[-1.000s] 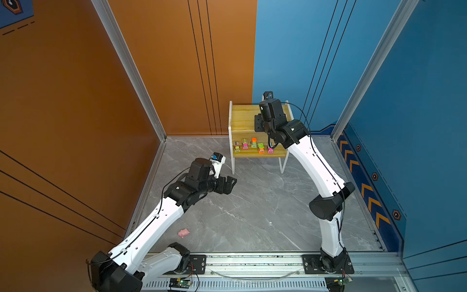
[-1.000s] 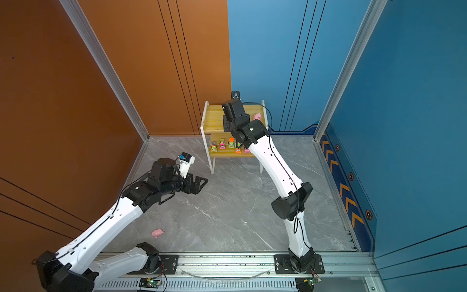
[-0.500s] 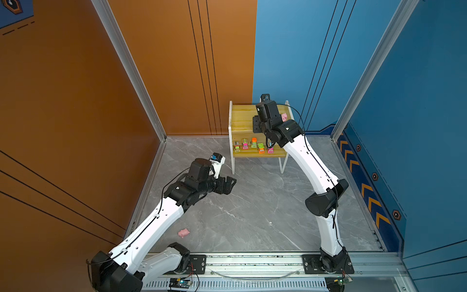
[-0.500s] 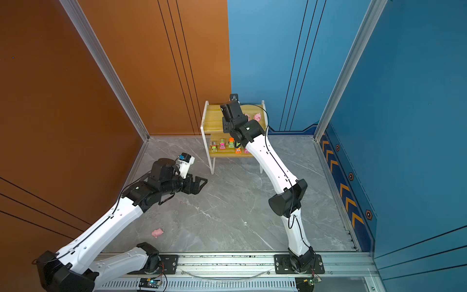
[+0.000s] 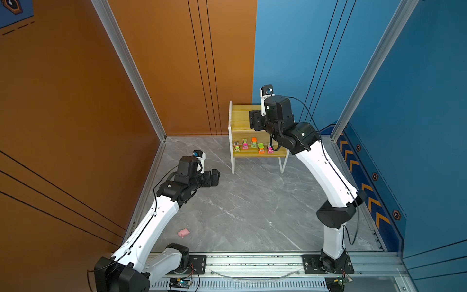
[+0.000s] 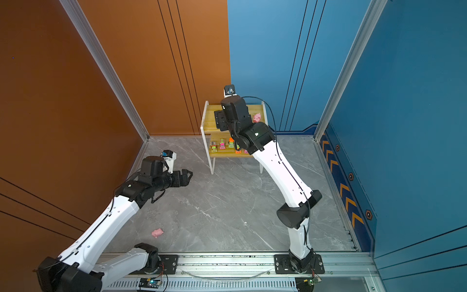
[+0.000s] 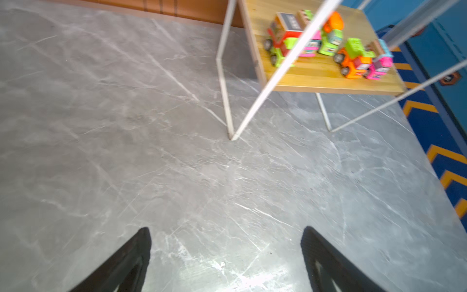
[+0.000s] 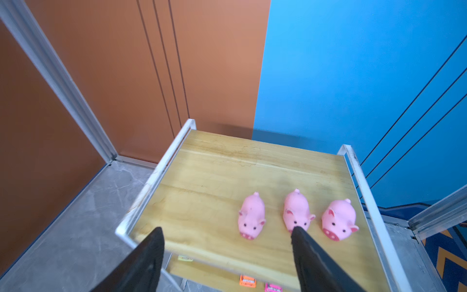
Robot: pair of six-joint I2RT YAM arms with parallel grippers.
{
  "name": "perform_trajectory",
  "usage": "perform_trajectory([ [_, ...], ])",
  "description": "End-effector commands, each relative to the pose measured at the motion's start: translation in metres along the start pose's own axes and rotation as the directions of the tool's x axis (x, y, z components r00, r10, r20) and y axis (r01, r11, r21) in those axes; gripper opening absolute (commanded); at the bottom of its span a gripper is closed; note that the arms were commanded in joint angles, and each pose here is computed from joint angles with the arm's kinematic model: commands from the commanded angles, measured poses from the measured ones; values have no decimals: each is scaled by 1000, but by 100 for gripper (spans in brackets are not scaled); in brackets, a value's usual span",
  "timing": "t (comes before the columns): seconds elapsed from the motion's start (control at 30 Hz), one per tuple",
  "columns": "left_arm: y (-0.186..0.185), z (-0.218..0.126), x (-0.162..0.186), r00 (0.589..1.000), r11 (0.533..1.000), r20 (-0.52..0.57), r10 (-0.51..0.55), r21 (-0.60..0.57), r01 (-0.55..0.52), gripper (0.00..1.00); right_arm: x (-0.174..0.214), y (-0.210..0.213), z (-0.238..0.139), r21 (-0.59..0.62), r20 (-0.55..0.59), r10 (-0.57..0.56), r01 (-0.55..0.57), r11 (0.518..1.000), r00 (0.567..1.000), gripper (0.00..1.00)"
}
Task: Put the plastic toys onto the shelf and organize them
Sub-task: 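Open right gripper to set the pig beside the other pigs, pull back, then lower left gripper onto the pig near its base and close while right gripper withdraws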
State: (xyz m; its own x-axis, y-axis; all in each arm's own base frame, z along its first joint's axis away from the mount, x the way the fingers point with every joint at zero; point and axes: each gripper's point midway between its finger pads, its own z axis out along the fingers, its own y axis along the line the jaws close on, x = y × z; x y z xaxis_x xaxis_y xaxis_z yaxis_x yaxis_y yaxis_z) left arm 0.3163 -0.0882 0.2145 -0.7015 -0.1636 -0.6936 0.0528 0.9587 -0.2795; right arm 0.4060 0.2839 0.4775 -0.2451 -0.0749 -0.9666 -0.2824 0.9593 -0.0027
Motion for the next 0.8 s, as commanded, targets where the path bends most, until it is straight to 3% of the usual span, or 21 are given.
perform_trajectory([
  [0.0,59,-3,31,982,960,-69,-177,-234,156,94,13,13,-40,-56,46,-50,52,997,998,83],
  [0.17,105,-17,77,922,869,-80,-379,-374,325,94,124,40,-71,-213,-31,-58,50,976,998,86],
  [0.47,136,-16,139,790,710,-121,-601,-534,458,92,307,107,-106,-453,-158,-244,149,879,957,86],
  [0.63,139,-17,172,698,608,-103,-708,-593,528,90,345,102,-104,-452,-214,-218,101,886,952,85],
  [0.77,144,-28,188,681,546,-70,-729,-660,516,88,353,85,-95,-429,-252,-168,45,902,953,85],
])
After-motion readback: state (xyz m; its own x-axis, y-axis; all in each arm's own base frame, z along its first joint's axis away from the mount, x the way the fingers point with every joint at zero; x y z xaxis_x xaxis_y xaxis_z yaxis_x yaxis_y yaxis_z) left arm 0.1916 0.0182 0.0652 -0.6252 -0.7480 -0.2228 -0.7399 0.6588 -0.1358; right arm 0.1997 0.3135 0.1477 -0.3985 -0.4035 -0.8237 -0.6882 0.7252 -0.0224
